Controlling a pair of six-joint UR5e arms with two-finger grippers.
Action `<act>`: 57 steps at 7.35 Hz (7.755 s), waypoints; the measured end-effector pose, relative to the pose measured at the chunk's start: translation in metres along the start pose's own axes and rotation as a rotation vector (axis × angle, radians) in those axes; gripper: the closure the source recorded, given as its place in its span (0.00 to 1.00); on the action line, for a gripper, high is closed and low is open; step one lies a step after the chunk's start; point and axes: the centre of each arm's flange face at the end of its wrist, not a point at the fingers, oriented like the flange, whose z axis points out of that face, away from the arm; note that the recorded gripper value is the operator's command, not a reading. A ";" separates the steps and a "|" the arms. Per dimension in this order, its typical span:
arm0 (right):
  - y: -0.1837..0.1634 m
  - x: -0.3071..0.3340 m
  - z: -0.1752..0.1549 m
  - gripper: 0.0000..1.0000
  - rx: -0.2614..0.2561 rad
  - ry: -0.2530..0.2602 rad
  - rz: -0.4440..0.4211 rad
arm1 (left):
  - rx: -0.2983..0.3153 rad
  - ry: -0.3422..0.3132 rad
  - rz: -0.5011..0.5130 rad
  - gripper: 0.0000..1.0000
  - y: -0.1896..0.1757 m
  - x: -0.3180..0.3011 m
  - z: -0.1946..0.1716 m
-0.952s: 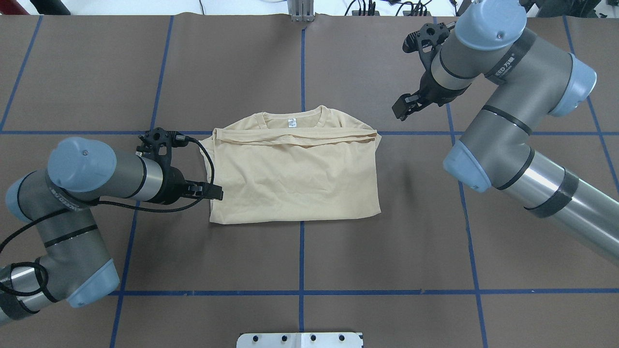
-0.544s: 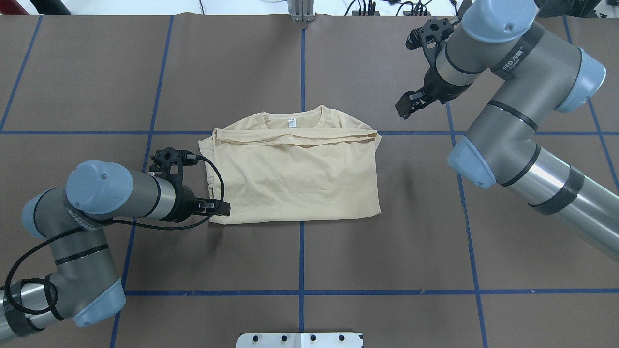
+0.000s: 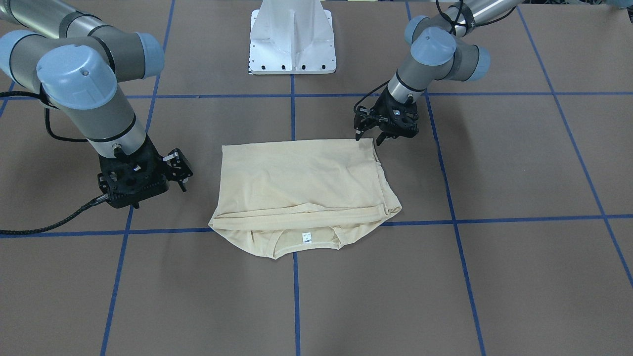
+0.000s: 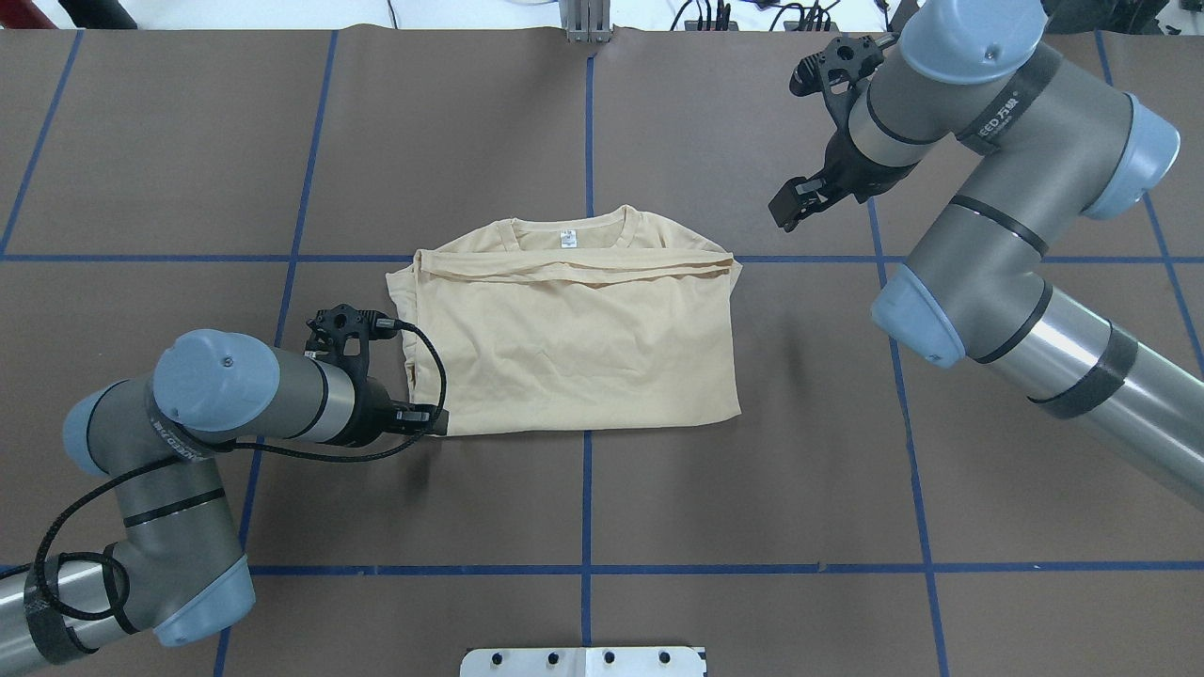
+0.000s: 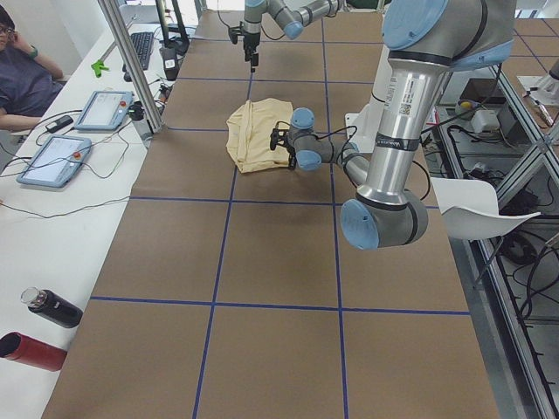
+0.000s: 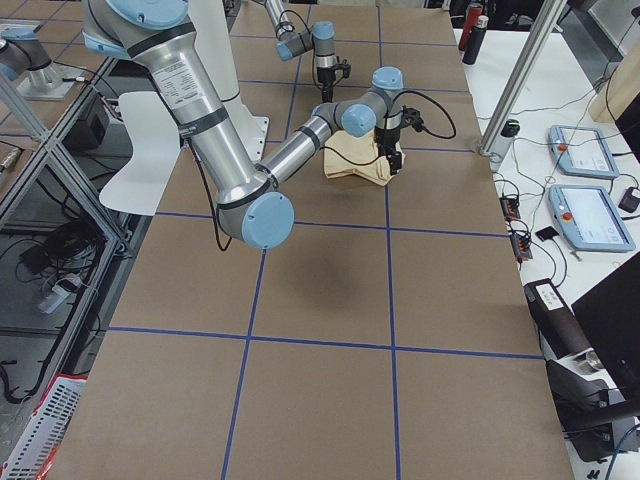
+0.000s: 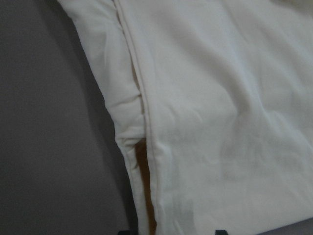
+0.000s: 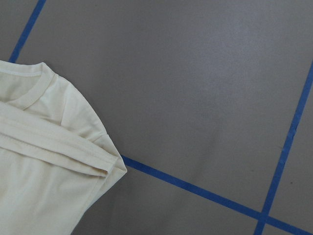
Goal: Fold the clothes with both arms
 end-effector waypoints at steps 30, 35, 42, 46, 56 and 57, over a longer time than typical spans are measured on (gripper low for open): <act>-0.069 -0.213 0.099 0.40 0.139 -0.023 0.472 | 0.213 -0.269 0.315 0.00 -0.333 -0.119 -0.075; -0.060 -0.232 0.126 0.46 0.147 -0.020 0.443 | 0.213 -0.268 0.316 0.00 -0.333 -0.118 -0.075; -0.047 -0.239 0.143 1.00 0.131 -0.010 0.421 | 0.211 -0.269 0.316 0.00 -0.333 -0.119 -0.074; -0.036 -0.230 0.136 1.00 0.132 -0.027 0.384 | 0.211 -0.269 0.313 0.00 -0.332 -0.119 -0.074; 0.085 -0.181 0.081 0.01 0.086 -0.061 0.345 | 0.212 -0.257 0.312 0.00 -0.328 -0.118 -0.070; 0.063 -0.194 0.077 0.01 0.078 -0.029 0.360 | 0.213 -0.256 0.313 0.00 -0.328 -0.117 -0.070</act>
